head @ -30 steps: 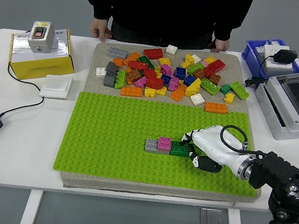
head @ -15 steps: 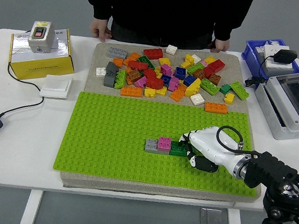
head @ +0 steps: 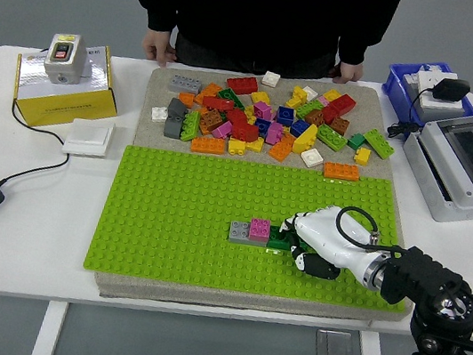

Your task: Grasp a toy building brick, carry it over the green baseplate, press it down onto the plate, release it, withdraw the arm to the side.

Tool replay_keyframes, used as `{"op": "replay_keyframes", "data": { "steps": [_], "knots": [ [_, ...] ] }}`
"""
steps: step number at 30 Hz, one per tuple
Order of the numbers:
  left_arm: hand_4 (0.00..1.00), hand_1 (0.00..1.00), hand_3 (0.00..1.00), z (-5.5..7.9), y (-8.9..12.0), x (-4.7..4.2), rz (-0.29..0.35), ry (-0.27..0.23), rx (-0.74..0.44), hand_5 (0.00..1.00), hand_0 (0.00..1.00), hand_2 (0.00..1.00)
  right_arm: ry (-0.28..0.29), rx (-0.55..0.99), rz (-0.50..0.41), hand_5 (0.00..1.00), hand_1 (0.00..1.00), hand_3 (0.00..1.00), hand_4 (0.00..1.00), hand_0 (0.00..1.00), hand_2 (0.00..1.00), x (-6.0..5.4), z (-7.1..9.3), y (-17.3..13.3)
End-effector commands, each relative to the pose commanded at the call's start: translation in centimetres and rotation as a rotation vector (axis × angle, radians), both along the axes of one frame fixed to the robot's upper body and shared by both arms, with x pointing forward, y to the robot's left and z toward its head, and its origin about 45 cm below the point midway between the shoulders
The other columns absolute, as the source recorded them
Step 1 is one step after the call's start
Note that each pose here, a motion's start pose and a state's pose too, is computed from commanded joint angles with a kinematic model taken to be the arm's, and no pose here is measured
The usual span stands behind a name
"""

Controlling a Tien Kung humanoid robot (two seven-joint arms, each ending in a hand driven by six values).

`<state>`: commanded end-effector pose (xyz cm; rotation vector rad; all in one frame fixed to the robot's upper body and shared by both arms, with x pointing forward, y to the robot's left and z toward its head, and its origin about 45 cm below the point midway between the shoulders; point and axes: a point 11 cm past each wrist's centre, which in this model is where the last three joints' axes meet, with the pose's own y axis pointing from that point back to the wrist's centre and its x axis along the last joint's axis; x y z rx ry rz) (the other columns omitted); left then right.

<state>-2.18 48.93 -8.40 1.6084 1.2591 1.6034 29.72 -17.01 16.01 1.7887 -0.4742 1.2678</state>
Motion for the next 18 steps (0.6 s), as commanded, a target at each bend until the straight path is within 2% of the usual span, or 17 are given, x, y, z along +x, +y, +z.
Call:
{"op": "replay_keyframes", "data": {
  "steps": [7, 18],
  "knots": [
    [0.298, 0.629, 0.644, -0.01, 0.00, 0.11, -0.002, -0.003, 0.001, 0.600, 0.646, 0.577, -0.007, -0.029, 0.020, 0.331, 0.145, 0.683, 0.002, 0.002, 0.704, -0.12, -0.32, 0.11],
    [0.302, 0.629, 0.644, 0.00, 0.01, 0.07, -0.002, -0.003, 0.002, 0.604, 0.646, 0.578, 0.019, -0.042, 0.023, 0.329, 0.144, 0.687, 0.002, 0.002, 0.703, -0.20, -0.72, 0.05]
  ]
}}
